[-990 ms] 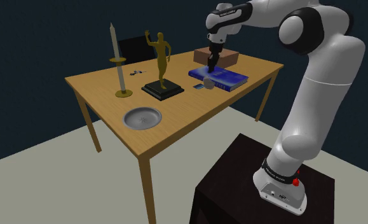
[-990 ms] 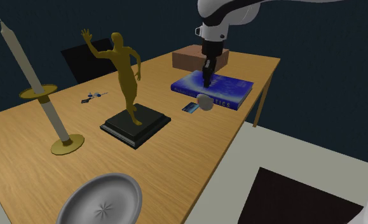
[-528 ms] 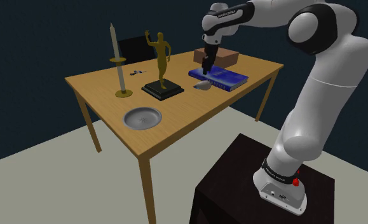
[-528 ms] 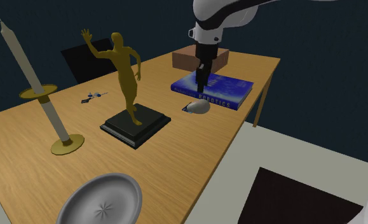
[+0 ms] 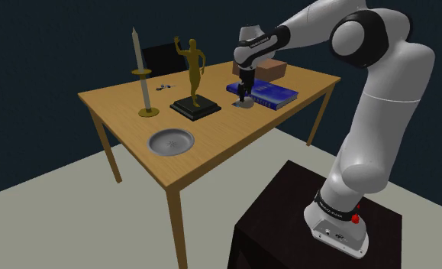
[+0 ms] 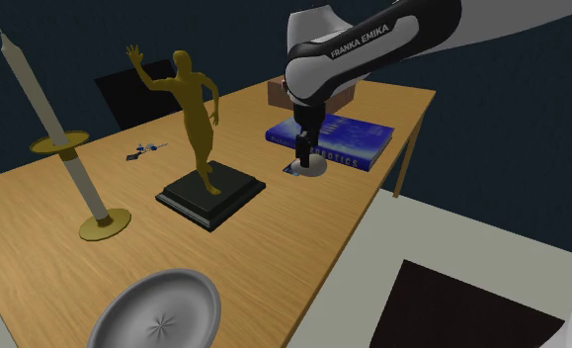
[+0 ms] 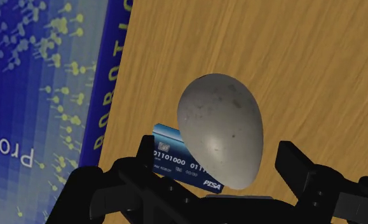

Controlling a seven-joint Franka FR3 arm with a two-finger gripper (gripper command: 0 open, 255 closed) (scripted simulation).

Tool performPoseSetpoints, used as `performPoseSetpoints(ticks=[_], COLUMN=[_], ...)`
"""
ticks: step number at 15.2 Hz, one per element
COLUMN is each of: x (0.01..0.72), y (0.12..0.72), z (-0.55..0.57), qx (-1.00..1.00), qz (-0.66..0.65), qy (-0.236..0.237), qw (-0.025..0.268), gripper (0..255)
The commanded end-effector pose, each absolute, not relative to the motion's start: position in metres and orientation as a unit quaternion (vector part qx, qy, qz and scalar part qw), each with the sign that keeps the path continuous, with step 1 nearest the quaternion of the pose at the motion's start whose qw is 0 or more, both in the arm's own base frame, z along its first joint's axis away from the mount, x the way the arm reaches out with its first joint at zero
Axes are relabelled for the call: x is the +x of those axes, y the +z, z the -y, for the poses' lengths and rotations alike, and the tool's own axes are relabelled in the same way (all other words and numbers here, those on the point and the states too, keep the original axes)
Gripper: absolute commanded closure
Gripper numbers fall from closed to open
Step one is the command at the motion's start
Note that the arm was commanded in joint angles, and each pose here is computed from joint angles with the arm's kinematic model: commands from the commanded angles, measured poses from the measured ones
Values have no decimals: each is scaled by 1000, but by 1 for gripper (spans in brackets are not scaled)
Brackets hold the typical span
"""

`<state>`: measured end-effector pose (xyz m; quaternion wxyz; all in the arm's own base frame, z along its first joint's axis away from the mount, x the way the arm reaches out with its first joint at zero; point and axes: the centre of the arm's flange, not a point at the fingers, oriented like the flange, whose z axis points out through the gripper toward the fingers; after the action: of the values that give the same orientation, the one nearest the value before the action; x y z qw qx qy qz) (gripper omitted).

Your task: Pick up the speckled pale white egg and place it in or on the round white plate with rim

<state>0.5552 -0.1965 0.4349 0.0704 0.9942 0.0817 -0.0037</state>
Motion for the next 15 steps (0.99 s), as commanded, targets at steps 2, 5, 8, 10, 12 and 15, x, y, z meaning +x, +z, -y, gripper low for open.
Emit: performPoseSetpoints(ticks=[2,5,8,10,12,15], x=[556,556,556,556,556,556], y=[419,411,411,411,411,411], z=[198,199,199,199,199,199], qx=[994,994,994,994,994,994], qz=[-82,-82,-82,-82,-82,-82], qy=[-4,-4,-4,-4,-4,-4], qw=[72,72,72,72,72,72], gripper=[0,0,0,0,0,255])
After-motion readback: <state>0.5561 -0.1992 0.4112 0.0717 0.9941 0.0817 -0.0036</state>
